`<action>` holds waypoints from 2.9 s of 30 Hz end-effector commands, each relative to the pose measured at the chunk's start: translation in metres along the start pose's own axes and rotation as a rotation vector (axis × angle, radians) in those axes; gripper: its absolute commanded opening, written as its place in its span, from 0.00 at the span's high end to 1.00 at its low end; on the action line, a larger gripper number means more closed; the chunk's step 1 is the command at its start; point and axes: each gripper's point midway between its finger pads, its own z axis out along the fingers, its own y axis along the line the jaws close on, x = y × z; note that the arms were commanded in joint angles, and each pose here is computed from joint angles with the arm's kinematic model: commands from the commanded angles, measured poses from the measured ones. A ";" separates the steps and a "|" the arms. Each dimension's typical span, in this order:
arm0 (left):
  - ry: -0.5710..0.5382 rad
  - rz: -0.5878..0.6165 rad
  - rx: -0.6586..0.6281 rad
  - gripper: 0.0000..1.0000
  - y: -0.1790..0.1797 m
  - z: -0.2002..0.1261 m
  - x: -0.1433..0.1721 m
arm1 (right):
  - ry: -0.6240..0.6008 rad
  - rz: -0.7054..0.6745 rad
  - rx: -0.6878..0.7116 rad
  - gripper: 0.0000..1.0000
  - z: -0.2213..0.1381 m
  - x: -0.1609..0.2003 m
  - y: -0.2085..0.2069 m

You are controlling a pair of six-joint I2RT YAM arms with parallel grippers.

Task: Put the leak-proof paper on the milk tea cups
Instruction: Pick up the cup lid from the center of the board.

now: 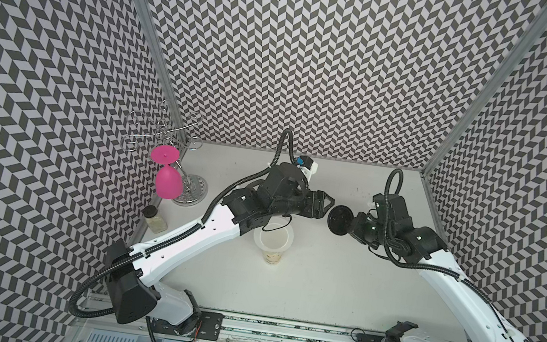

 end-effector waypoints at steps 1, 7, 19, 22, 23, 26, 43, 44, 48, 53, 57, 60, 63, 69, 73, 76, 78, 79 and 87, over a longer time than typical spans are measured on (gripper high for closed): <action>0.043 -0.035 0.006 0.25 -0.005 0.003 0.003 | -0.017 -0.017 -0.044 0.90 -0.002 -0.009 0.020; 0.120 -0.029 -0.053 0.24 0.010 0.021 0.013 | -0.014 -0.045 -0.076 0.90 0.001 -0.010 0.046; 0.182 -0.057 -0.047 0.51 0.029 0.031 0.020 | 0.013 -0.060 -0.090 0.90 0.007 -0.001 0.058; 0.195 -0.060 -0.059 0.52 0.034 0.034 0.024 | 0.010 -0.054 -0.092 0.90 0.009 -0.001 0.062; 0.197 -0.061 -0.063 0.52 0.035 0.034 0.025 | 0.008 -0.053 -0.095 0.90 0.009 -0.002 0.063; 0.209 -0.069 -0.070 0.52 0.038 0.037 0.028 | 0.011 -0.057 -0.103 0.90 0.011 -0.001 0.066; 0.249 -0.164 0.012 0.51 0.040 0.038 0.036 | -0.012 -0.087 -0.130 0.90 0.009 -0.003 0.073; 0.247 -0.167 0.016 0.51 0.040 0.036 0.035 | -0.010 -0.092 -0.133 0.90 0.009 -0.003 0.074; 0.252 -0.183 0.033 0.57 0.038 0.035 0.036 | 0.000 -0.097 -0.136 0.90 0.011 -0.001 0.074; 0.234 -0.187 0.040 0.62 0.036 0.033 0.031 | -0.007 -0.104 -0.127 0.90 0.011 -0.003 0.073; 0.216 -0.189 0.045 0.64 0.034 0.032 0.026 | 0.005 -0.110 -0.133 0.90 0.013 -0.001 0.074; 0.205 -0.192 0.049 0.68 0.033 0.032 0.023 | 0.008 -0.116 -0.132 0.89 0.013 -0.001 0.074; 0.203 -0.196 0.046 0.72 0.033 0.032 0.023 | 0.001 -0.124 -0.131 0.88 0.011 -0.003 0.076; 0.184 -0.205 0.041 0.77 0.034 0.031 0.020 | -0.005 -0.127 -0.135 0.84 0.007 -0.003 0.076; 0.178 -0.214 0.029 0.77 0.036 0.030 0.020 | -0.023 -0.138 -0.139 0.72 -0.002 -0.006 0.078; 0.166 -0.226 0.026 0.77 0.038 0.028 0.019 | -0.086 -0.156 -0.139 0.62 -0.019 -0.016 0.078; 0.158 -0.238 0.030 0.77 0.038 0.026 0.017 | -0.169 -0.182 -0.134 0.59 -0.037 -0.028 0.077; 0.155 -0.247 0.037 0.77 0.038 0.025 0.016 | -0.218 -0.218 -0.146 0.58 -0.049 -0.033 0.079; 0.151 -0.352 0.112 0.77 0.040 0.010 0.011 | -0.687 -0.950 -0.493 0.60 -0.133 -0.008 0.129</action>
